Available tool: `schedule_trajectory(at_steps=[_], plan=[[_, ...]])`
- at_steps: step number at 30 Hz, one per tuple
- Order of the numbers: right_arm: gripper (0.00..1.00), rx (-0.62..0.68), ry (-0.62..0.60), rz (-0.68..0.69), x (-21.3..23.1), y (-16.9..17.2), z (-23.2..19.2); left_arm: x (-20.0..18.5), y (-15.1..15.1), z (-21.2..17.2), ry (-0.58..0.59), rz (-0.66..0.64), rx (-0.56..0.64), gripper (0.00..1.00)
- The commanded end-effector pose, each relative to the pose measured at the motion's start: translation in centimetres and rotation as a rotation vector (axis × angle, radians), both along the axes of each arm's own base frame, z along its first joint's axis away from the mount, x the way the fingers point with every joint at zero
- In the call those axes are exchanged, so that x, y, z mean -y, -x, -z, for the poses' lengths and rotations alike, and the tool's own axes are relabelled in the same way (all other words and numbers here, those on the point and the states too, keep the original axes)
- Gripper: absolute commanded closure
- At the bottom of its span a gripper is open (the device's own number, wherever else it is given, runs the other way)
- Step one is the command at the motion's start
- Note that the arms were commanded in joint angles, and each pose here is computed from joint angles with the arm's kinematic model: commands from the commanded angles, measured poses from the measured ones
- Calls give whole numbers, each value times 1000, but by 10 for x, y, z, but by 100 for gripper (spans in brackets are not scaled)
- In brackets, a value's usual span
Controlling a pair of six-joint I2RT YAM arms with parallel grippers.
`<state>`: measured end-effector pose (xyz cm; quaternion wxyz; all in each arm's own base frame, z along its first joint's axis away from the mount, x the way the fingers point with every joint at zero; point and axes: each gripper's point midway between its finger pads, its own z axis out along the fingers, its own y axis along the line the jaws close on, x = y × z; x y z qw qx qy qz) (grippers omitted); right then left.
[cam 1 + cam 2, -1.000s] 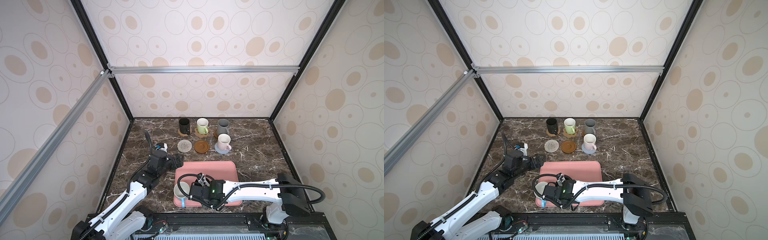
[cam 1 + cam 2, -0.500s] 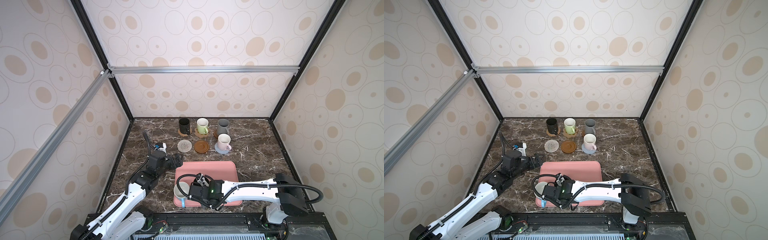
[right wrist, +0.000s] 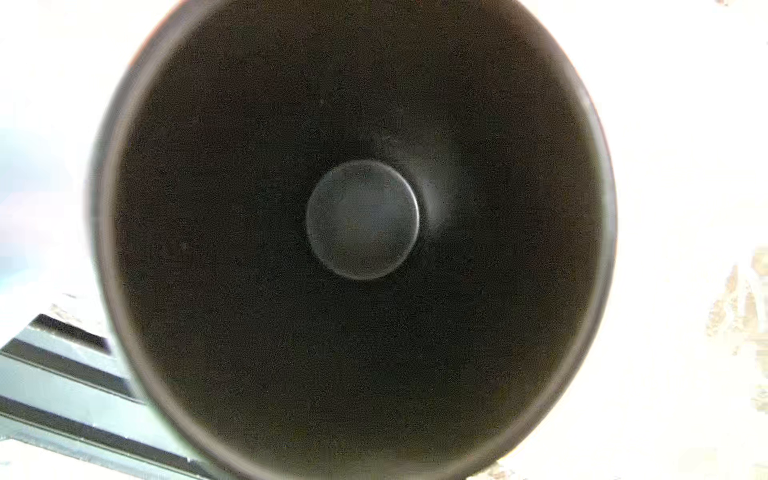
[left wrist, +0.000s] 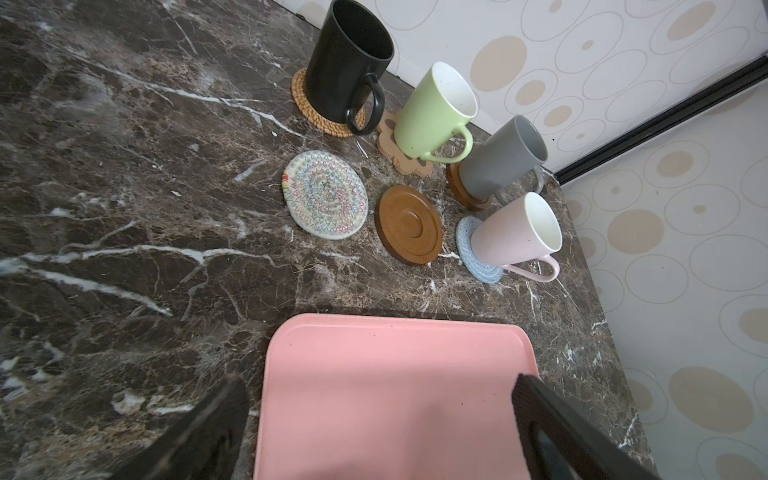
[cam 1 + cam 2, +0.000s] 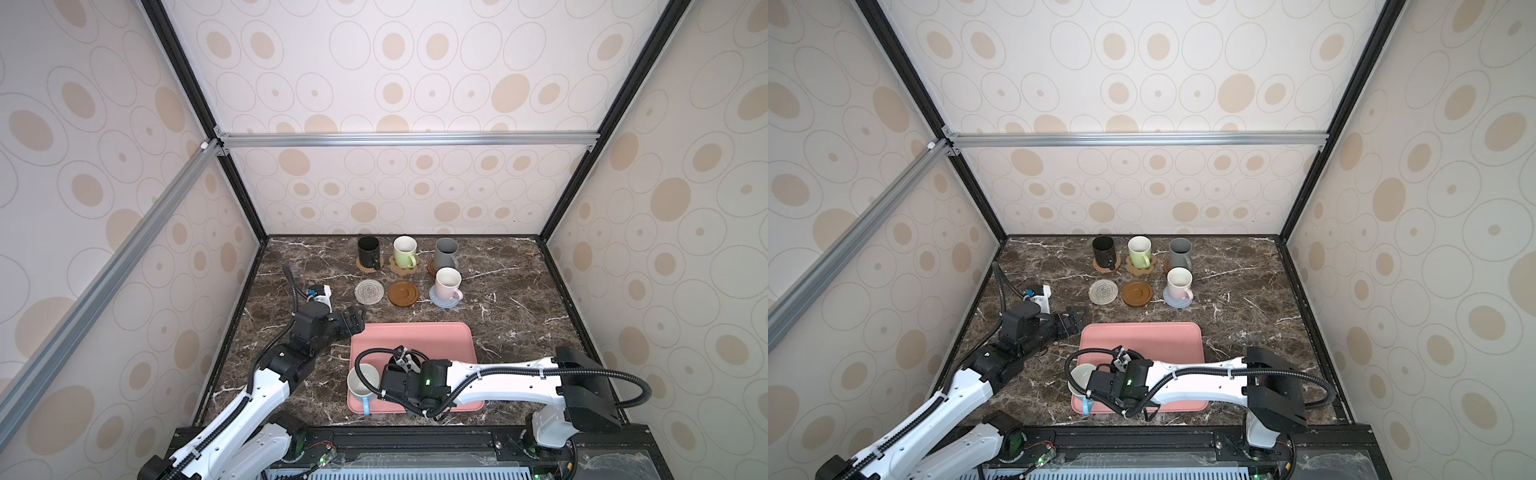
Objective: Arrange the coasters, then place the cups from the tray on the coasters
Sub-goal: 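Lift the black mug off the tray with the right gripper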
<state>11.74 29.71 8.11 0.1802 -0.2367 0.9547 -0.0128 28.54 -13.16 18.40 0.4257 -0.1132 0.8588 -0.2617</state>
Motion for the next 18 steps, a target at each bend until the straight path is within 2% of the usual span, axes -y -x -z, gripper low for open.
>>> schedule_trajectory(at_steps=[1, 18], plan=[[87, 71, -30, 15, 5, -12, -21, -7, 0, -1, 1, -29, 0, 0], [87, 91, -52, 3, 8, -29, -37, -8, 0, 0, 1, -35, -2, 0]])
